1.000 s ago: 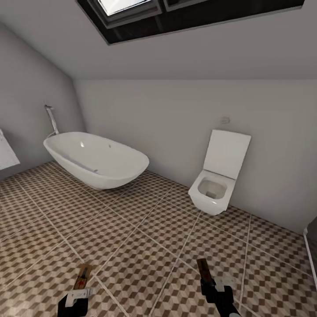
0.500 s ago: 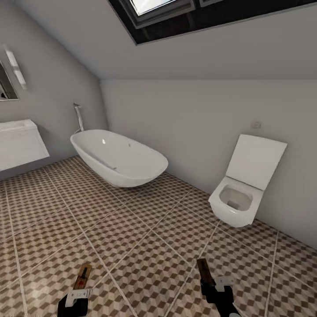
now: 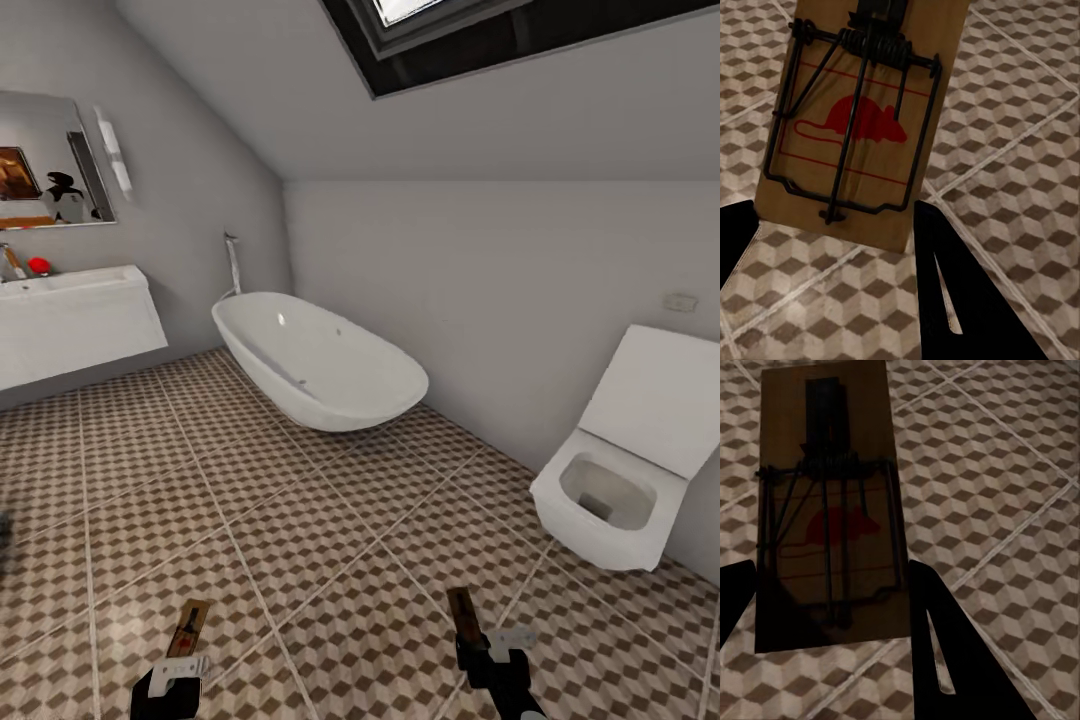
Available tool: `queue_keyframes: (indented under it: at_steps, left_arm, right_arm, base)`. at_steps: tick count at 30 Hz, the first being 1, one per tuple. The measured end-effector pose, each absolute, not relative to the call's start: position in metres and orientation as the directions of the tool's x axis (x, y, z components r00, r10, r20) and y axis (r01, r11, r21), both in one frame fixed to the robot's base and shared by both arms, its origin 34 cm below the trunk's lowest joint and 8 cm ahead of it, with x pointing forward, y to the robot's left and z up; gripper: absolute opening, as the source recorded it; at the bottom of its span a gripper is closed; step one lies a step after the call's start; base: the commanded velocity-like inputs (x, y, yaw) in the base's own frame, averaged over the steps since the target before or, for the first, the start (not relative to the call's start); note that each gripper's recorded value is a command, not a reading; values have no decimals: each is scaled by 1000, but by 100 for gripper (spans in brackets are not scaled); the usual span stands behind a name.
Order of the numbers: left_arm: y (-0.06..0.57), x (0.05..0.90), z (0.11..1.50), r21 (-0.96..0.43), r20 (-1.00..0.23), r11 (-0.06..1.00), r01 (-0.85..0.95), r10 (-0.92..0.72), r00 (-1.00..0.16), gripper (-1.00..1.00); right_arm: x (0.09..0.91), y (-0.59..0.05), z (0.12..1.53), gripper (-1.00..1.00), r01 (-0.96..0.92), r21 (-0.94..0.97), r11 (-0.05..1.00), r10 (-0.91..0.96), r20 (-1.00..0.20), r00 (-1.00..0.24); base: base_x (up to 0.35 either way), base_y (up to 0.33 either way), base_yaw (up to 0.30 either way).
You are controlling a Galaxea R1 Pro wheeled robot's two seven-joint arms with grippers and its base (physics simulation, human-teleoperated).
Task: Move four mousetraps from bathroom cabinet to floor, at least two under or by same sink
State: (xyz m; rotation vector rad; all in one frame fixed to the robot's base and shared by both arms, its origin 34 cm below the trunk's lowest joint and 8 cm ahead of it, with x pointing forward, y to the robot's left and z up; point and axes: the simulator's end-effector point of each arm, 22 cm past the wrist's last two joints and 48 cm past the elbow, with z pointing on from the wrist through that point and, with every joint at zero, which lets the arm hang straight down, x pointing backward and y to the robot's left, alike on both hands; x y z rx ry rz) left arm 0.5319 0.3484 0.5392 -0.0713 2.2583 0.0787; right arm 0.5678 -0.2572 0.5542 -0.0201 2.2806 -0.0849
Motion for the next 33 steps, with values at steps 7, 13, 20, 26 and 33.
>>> queue_keyframes:
  at_steps: [7, 13, 20, 26, 33]
  left_arm:
    - [348, 532, 539, 32, -772, 996, -78, -25, -635, -100]
    - [348, 532, 539, 33, -772, 996, -78, -25, -635, -100]
    - [348, 532, 539, 33, -772, 996, -78, -25, -635, -100]
    - [348, 532, 539, 33, -772, 996, -78, -25, -635, -100]
    - [348, 532, 539, 32, -772, 996, -78, -25, -635, -100]
  right_arm:
    - [568, -257, 554, -100, 14, -68, 998, -43, -756, -653]
    - [568, -257, 554, -100, 14, -68, 998, -43, -756, -653]
    - [568, -257, 554, -100, 14, -68, 998, -43, -756, -653]
    - [568, -257, 554, -100, 14, -68, 998, -43, -756, -653]
    - [568, -257, 554, -100, 14, -68, 998, -43, -756, -653]
  base:
    - [226, 0, 289]
    - [226, 0, 289]
    - [226, 0, 289]
    - [226, 0, 289]
    - [226, 0, 289]
